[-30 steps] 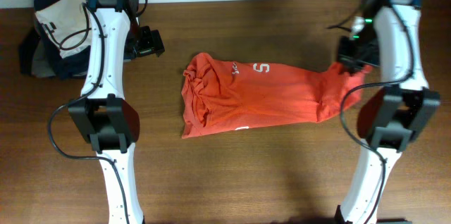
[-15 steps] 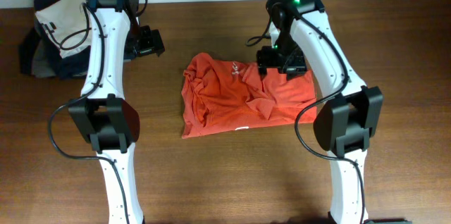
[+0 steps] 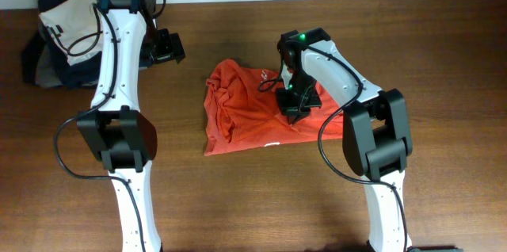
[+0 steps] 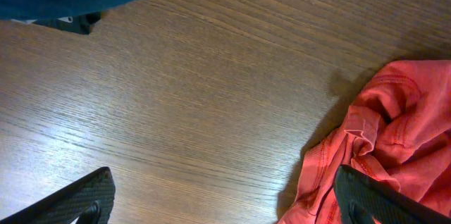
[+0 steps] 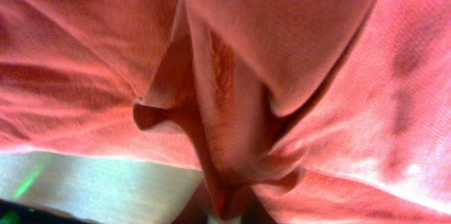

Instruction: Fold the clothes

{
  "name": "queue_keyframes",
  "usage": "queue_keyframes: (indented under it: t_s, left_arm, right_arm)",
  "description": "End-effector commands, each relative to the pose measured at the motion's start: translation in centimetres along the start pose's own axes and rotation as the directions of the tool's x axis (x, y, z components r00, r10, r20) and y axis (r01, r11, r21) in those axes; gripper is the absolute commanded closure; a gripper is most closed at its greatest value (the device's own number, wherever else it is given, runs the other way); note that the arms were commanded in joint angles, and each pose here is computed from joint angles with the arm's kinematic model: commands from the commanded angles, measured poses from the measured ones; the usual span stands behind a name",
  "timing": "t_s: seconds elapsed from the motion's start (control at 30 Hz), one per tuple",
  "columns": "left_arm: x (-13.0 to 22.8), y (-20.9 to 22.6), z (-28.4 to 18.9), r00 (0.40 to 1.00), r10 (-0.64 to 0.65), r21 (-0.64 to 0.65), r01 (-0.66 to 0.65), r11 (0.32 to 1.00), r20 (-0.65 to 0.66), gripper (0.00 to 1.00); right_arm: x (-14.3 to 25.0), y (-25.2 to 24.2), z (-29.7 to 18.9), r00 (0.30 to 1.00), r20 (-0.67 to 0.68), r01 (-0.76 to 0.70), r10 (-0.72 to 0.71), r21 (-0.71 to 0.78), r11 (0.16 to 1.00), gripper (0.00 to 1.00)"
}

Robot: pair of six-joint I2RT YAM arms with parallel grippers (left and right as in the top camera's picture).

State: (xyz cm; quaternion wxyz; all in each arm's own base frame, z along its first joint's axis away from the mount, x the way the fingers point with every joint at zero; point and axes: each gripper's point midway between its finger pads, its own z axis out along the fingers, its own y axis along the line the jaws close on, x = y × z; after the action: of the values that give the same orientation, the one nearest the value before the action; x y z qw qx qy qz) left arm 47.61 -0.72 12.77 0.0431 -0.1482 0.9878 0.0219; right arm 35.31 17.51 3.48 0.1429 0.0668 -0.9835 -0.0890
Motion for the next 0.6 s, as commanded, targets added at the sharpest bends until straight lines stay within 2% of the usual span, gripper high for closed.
queue_keyframes:
  t_s: [0.0,0.03,0.07,0.1,0.17,0.2,0.23,0.27,0.37,0.4,0.43,0.47,0.5,0.53,0.57]
  left_arm:
    - [-0.1,0.2,-0.4,1.0,0.005,0.006,-0.005,1.0,0.008,0.01]
    - [-0.1,0.2,-0.4,1.0,0.005,0.006,-0.005,1.0,0.008,0.01]
    - [-0.2,0.2,-0.4,1.0,0.005,0.006,-0.005,1.0,0.008,0.01]
    - [-0.2,0.2,-0.4,1.0,0.004,0.007,-0.004,1.0,0.011,0.01]
    - [-0.2,0.2,-0.4,1.0,0.004,0.007,-0.004,1.0,0.011,0.01]
    - [-0.2,0.2,-0.4,1.0,0.005,0.007,-0.005,1.0,0.011,0.01]
    - [-0.2,0.2,-0.4,1.0,0.005,0.007,-0.005,1.0,0.01,0.01]
    - [-0.1,0.0,-0.4,1.0,0.005,0.02,-0.005,1.0,0.005,0.01]
    - [0.5,-1.8,-0.2,0.998,0.055,0.123,-0.051,0.991,-0.029,0.01]
    - [0.5,-1.8,0.0,0.998,0.055,0.121,-0.051,0.991,-0.033,0.01]
    - [0.5,-1.8,0.1,0.998,0.055,0.121,-0.051,0.991,-0.035,0.01]
    - [0.5,-1.8,0.1,0.998,0.054,0.12,-0.049,0.991,-0.035,0.01]
    - [0.5,-1.8,0.1,0.998,0.054,0.118,-0.049,0.992,-0.034,0.01]
    - [0.5,-1.7,0.1,0.998,0.053,0.113,-0.049,0.992,-0.032,0.01]
    - [0.4,-1.6,0.1,0.998,0.053,0.11,-0.049,0.993,-0.032,0.01]
  right_arm:
    - [0.6,1.6,-0.4,1.0,-0.014,0.004,-0.005,-0.078,0.997,0.96]
    - [1.4,2.7,-0.4,0.999,-0.044,0.007,-0.013,-0.116,0.993,0.96]
    - [1.9,3.2,-0.3,0.998,-0.062,0.013,-0.02,-0.117,0.993,0.91]
    - [3.0,3.8,-0.1,0.995,-0.099,0.021,-0.031,-0.106,0.994,0.75]
    - [3.8,4.1,-0.2,0.991,-0.128,0.02,-0.033,-0.097,0.995,0.71]
    - [3.9,3.9,-1.2,0.991,-0.13,0.011,-0.023,-0.098,0.995,0.63]
    - [3.4,3.8,-2.9,0.995,-0.101,0.013,-0.024,-0.105,0.994,0.43]
    - [2.6,3.4,-4.9,0.998,-0.054,0.018,-0.024,-0.116,0.993,0.01]
    - [-1.4,-1.8,-11.5,0.982,0.178,-0.044,0.056,-0.071,0.996,0.01]
    - [-2.4,-3.9,-12.5,0.97,0.225,-0.081,0.095,-0.072,0.994,0.04]
    - [-3.1,-5.7,-12.8,0.96,0.248,-0.111,0.129,-0.084,0.99,0.26]
    - [-3.5,-7.4,-12.2,0.956,0.244,-0.145,0.164,-0.094,0.985,0.55]
    - [-3.2,-8.6,-10.4,0.96,0.202,-0.176,0.193,-0.096,0.98,0.79]
    - [-3.1,-8.7,-8.8,0.965,0.172,-0.182,0.196,-0.092,0.979,0.91]
    - [-2.9,-8.2,-6.2,0.974,0.128,-0.174,0.184,-0.089,0.981,0.96]
